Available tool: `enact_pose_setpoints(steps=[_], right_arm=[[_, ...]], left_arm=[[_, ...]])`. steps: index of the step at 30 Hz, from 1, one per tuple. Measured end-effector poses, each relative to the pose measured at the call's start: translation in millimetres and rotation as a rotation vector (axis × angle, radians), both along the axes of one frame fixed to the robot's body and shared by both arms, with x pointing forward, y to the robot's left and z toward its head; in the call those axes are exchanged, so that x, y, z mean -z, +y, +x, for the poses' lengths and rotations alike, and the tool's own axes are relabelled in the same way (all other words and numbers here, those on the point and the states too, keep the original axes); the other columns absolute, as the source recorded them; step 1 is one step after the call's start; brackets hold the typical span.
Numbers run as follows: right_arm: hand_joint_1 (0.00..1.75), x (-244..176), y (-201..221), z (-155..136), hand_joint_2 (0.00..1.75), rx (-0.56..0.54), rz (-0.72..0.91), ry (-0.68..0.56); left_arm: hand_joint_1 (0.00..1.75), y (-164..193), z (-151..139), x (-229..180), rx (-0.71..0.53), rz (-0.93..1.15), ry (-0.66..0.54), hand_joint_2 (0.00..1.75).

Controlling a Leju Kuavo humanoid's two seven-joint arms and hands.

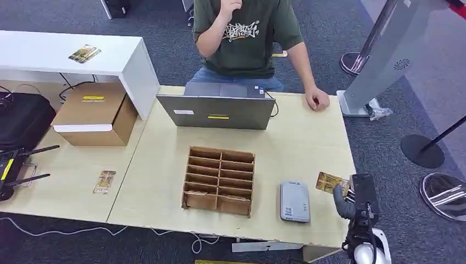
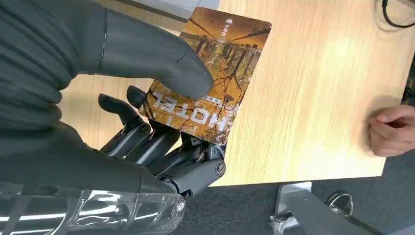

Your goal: Pass the card to the sensor for recognition and then transmit it.

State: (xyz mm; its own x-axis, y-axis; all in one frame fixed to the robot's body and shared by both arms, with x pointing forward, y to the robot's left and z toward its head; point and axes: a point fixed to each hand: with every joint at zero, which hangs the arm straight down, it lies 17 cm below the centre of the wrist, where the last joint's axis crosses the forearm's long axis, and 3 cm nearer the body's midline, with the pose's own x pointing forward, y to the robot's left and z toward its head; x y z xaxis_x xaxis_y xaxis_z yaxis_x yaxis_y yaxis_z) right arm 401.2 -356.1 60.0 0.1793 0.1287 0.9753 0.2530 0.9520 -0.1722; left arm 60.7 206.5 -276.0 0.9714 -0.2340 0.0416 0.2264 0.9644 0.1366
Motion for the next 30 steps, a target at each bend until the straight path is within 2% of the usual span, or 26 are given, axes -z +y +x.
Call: enact_pose_setpoints(steps=[8,14,30], right_arm=[[1.75,14,5,13,1.75,-0.021,-0.002,0.042],[1.75,28,26,19,1.75,-0.065,0.015,0.077],[1.75,41,46,18,1.75,-0.109,0.007,0.129]], left_arm=[[0.0,0,1,0,-0.001,-0.001,-0.002,0.0],[0.0,1,3,0,-0.02,-0.002,-0.003,0.0],[0.0,2,4,0,-0.031,0.0,-0.009,0.0]])
